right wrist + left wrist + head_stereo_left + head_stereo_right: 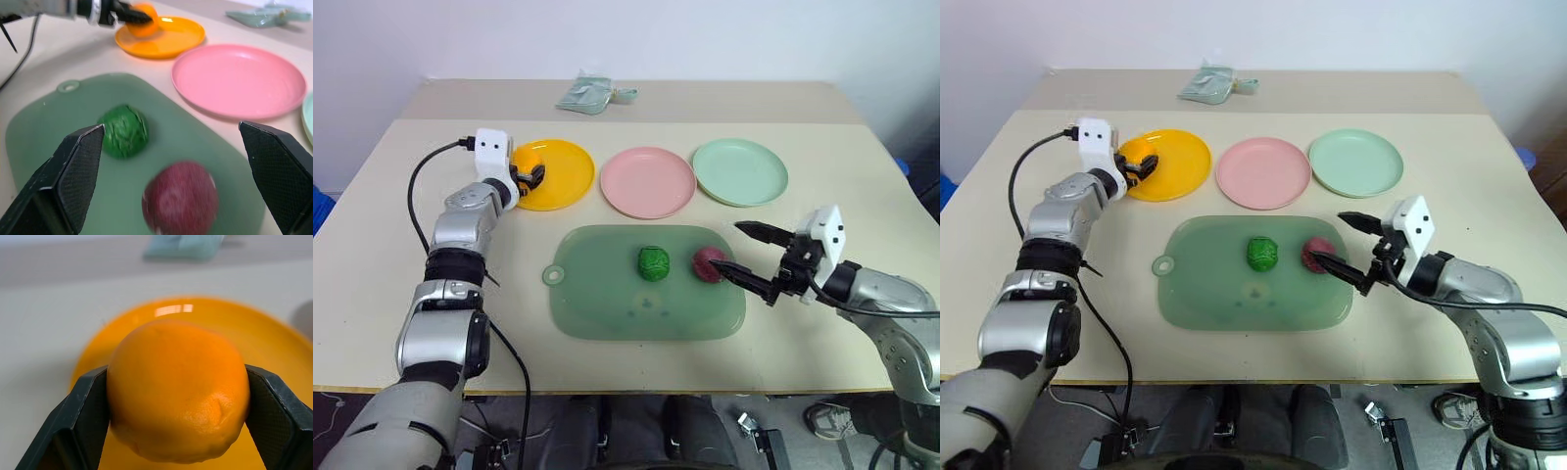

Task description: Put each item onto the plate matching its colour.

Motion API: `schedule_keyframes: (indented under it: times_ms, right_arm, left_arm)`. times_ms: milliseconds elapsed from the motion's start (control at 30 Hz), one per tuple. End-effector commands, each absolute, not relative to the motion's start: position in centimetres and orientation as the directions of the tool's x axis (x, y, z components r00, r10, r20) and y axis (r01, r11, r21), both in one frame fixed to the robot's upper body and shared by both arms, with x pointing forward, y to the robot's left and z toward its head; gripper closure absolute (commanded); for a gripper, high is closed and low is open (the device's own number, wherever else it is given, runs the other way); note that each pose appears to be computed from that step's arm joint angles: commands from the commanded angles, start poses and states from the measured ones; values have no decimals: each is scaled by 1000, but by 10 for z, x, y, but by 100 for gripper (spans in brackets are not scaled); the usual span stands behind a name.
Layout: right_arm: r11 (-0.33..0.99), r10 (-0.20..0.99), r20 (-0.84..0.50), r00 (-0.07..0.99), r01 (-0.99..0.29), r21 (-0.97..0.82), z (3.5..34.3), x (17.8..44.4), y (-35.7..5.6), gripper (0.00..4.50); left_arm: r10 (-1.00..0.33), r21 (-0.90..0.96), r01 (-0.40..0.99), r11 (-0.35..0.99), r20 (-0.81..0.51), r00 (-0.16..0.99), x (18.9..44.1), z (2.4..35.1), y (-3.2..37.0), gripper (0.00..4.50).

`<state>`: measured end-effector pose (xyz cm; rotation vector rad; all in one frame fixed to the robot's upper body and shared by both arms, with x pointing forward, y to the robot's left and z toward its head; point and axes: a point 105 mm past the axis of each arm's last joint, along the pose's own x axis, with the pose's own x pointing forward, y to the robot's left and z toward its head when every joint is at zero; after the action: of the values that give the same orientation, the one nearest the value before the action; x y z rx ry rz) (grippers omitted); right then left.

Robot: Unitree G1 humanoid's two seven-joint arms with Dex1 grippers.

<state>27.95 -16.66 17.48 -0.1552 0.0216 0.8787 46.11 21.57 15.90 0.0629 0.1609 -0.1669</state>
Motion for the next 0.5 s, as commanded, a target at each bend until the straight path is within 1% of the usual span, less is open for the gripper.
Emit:
schedule_keyframes:
  times_ms: [33,100,200,267,333,400,467,500]
  right_arm:
    - [606,785,-64,616,-785,-125,181,277,-155,0]
    - [567,811,-86,579,-814,-128,178,273,-143,0]
    - [531,824,-119,554,-828,-179,174,272,-124,0]
    - [514,828,-137,544,-834,-202,171,273,-114,0]
    - [484,839,-147,523,-843,-234,168,276,-100,0]
    - [467,845,-157,511,-849,-246,166,279,-88,0]
    - [451,843,-190,504,-853,-263,161,287,-73,0]
    - [445,840,-203,502,-854,-269,159,289,-68,0]
  left_arm:
    - [-152,84,161,983,-95,984,467,185,221,3]
    - [-128,134,136,981,-71,989,467,190,228,3]
    - [-130,178,116,977,70,989,460,216,237,3]
    - [-170,195,139,971,148,974,451,228,239,3]
    - [-282,264,229,937,186,941,432,231,231,3]
    - [-404,330,332,883,177,898,410,226,219,3]
    - [-633,355,573,739,76,770,365,203,191,3]
    - [-698,349,645,680,39,715,348,196,181,3]
